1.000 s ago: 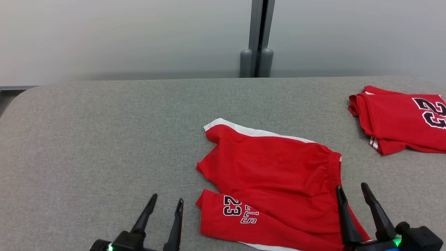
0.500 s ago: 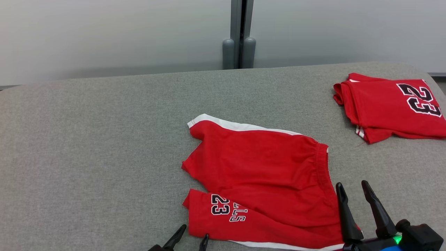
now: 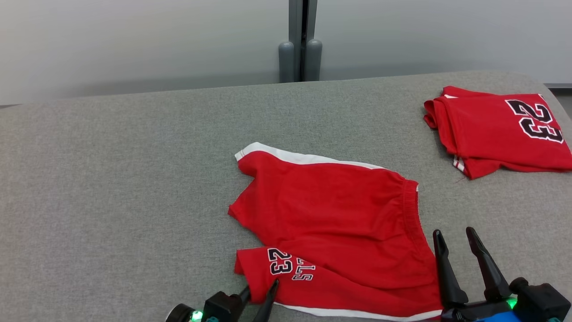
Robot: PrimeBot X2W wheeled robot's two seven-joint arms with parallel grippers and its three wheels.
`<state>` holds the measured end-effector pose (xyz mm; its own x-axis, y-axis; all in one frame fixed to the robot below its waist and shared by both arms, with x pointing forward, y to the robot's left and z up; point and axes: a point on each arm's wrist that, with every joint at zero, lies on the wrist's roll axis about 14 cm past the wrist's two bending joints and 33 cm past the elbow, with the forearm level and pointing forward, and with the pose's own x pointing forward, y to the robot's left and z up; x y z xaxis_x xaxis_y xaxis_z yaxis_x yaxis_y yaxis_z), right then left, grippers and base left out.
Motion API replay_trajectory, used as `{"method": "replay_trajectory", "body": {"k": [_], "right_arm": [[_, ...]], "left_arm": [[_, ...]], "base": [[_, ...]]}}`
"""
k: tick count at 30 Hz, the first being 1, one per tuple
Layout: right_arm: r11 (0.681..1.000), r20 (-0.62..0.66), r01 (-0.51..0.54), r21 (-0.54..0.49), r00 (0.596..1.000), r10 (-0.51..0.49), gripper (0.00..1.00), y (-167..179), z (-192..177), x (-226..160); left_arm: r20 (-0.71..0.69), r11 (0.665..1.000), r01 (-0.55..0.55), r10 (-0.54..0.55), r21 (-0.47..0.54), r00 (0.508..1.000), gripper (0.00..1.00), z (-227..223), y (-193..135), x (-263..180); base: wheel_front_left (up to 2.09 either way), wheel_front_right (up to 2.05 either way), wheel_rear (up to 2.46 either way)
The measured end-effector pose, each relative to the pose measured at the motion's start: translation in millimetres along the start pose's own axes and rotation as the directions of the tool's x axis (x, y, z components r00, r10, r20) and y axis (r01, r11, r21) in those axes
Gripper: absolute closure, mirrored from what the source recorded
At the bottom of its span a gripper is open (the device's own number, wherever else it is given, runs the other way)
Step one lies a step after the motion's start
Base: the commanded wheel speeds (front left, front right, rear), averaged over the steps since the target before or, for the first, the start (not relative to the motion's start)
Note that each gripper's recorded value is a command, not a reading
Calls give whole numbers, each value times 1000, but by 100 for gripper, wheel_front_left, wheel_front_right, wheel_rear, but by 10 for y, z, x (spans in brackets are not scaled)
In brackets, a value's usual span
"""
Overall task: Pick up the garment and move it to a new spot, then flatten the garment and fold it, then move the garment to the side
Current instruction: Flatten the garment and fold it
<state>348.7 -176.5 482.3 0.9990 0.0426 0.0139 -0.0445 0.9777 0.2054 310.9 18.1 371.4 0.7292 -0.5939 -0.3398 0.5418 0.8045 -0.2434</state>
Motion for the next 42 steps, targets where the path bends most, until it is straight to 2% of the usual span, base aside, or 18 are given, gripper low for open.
{"method": "replay_trajectory", "body": {"k": [4, 10, 15, 27, 34, 42], "right_arm": [[1000, 2, -9, 1, 1000, 9, 0, 24, 5, 1], [998, -7, -54, 17, 999, 54, 0, 165, -29, 7], [995, -26, -98, 33, 995, 99, 0, 304, -97, 43], [988, -89, -143, 61, 985, 148, 0, 461, -308, 99], [989, -110, -129, 67, 985, 136, 0, 427, -370, 44], [996, -124, -75, 51, 989, 81, 0, 225, -401, 25]], "left_arm": [[52, 1000, 23, -22, -13, 998, 100, 155, -98, -2], [195, 1000, 3, 3, -31, 981, 100, 568, -39, -148], [230, 1000, -21, 26, -23, 973, 100, 629, 40, -383], [120, 982, -158, 171, -105, 978, 100, 138, 333, -844], [102, 984, -134, 147, -122, 984, 100, 84, 249, -753], [87, 987, -106, 116, -118, 989, 100, 135, 296, -497]], "base": [[0, 0, 0], [0, 0, 0], [0, 0, 0], [0, 0, 0], [0, 0, 0], [0, 0, 0]]}}
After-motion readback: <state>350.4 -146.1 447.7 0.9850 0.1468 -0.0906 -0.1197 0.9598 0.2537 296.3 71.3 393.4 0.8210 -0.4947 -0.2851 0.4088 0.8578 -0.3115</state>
